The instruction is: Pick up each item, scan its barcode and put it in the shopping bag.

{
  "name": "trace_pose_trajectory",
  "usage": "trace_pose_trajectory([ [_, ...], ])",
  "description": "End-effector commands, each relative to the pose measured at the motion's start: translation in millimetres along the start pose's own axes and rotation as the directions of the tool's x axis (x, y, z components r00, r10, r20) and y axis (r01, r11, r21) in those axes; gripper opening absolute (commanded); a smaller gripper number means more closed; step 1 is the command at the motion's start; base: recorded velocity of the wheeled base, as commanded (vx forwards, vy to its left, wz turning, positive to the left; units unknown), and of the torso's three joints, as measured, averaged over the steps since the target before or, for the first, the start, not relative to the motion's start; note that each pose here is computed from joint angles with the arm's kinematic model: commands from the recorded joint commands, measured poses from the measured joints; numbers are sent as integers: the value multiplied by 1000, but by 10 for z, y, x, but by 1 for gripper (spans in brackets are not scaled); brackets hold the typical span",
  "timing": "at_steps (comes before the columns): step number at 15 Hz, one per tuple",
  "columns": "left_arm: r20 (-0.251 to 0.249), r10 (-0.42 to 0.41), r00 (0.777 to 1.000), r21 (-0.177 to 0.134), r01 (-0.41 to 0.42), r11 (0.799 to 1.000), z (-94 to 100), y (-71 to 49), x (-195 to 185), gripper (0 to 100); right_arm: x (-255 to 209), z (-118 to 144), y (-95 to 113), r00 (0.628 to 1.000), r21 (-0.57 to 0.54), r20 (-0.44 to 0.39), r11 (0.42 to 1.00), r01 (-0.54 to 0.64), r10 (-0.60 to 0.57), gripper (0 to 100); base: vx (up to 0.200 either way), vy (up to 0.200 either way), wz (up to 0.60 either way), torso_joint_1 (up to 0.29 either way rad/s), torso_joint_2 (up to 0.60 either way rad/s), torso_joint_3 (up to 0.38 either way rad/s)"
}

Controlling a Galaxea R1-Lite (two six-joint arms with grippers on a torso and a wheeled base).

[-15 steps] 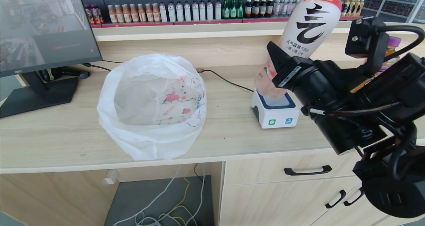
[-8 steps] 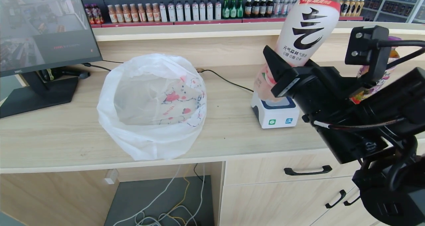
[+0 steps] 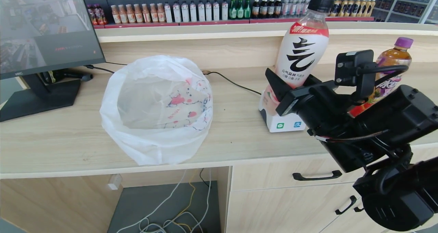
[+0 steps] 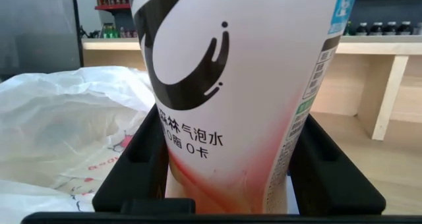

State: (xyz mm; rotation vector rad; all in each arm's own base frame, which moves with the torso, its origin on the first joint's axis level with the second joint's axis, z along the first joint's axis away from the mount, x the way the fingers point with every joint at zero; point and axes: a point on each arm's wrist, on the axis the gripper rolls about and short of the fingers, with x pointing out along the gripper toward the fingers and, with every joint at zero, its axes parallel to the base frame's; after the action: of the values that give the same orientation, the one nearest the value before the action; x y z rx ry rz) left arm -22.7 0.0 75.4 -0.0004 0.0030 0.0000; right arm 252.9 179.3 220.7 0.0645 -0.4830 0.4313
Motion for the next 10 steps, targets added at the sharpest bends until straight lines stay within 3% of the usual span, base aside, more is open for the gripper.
trace_pose_trajectory([
  [1,0,0,1000,-1,0,1000,0,0,0,100,-7,-28,0,1000,-1,-9,1000,1,-1,0,0,200,0,-2,2,7],
  [4,0,0,1000,-3,0,1000,0,0,0,100,4,-2,-108,999,-10,0,999,34,-34,0,0,200,0,6,5,-2],
  [10,0,0,1000,-1,0,1000,0,0,0,100,-26,83,-132,999,7,18,999,41,-41,0,0,200,0,0,3,2],
])
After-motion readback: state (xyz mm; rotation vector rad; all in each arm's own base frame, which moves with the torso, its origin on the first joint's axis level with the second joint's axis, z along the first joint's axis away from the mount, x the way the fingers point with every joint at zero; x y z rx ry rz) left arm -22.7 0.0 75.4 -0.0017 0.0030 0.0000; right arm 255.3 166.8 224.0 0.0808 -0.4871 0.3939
